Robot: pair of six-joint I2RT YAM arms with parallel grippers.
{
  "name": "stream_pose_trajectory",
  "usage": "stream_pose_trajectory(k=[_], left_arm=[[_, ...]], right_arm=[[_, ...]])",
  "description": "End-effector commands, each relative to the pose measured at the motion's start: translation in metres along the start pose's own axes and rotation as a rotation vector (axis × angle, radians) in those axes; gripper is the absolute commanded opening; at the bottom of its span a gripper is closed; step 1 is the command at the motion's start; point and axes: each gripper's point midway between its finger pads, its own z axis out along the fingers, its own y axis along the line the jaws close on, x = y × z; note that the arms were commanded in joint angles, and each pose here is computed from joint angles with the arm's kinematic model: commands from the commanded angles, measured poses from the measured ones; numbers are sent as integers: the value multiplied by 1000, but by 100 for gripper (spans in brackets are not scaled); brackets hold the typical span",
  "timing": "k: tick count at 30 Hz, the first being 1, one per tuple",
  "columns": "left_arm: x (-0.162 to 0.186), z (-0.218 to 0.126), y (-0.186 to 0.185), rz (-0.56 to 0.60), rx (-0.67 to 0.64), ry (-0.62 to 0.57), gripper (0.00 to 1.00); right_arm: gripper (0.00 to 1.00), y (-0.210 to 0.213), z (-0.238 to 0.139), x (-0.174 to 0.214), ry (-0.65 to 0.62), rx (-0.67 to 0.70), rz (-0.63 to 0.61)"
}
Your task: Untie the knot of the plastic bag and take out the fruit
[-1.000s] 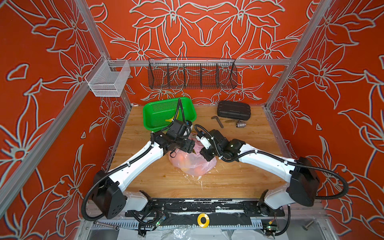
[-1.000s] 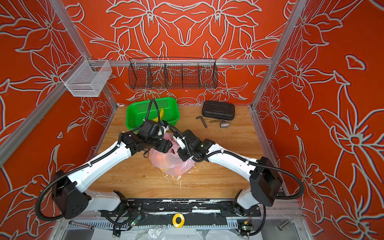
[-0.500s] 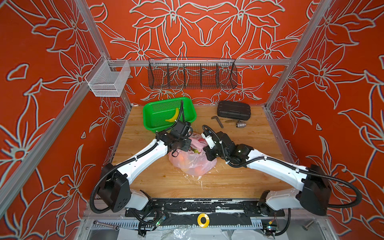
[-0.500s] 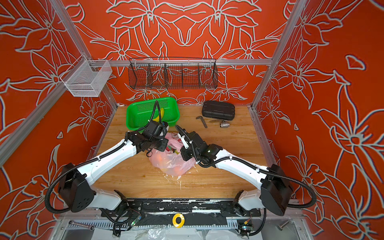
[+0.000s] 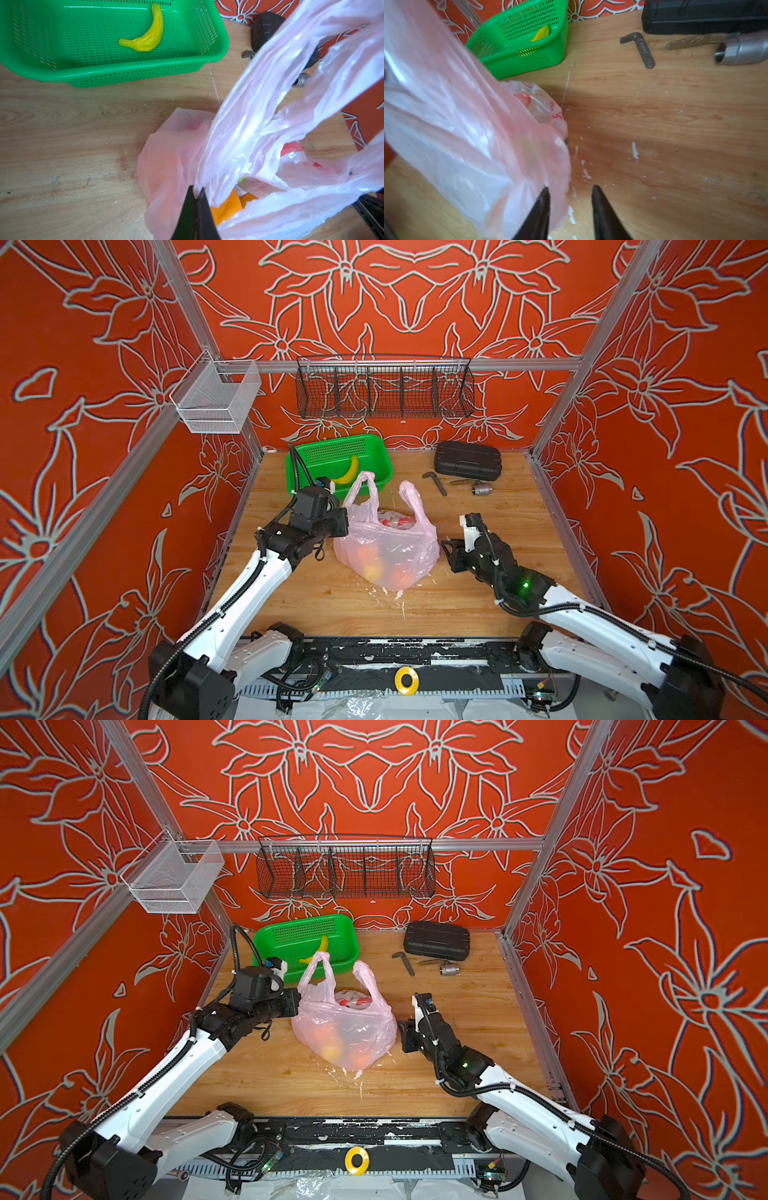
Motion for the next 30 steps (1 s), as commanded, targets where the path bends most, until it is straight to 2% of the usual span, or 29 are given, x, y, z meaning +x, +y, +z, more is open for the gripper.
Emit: stream_pose_trajectory(k=[1,3,6,11,15,21,26,30], left_arm=[[-7,-4,-1,-29,8,-27,0],[-6,-6,-3,-27,18,-19,0],[-4,-9,-5,-31,28,-16,0],[-1,-15,-2,-43,24,-29,0],[2,-17,0,-44,18,-17,0],[4,-30,3,-45,12,-44,0],[3,-35,3,-42,17,-51,0],[2,-36,2,-39,22,-55,0]], right_arm=[[58,2,-17,-29,-76,12,0],[68,15,-29,-51,-109,-20,-76],[76,56,-48,-92,-152,-147,-242],[77,125,-53,-130,5,-337,-485],[77,168,-41,-143,128,-459,-586],[77,190,4,-134,317,-439,-659],[76,191,40,-100,488,-416,-663],[76,190,66,-72,579,-418,-640]])
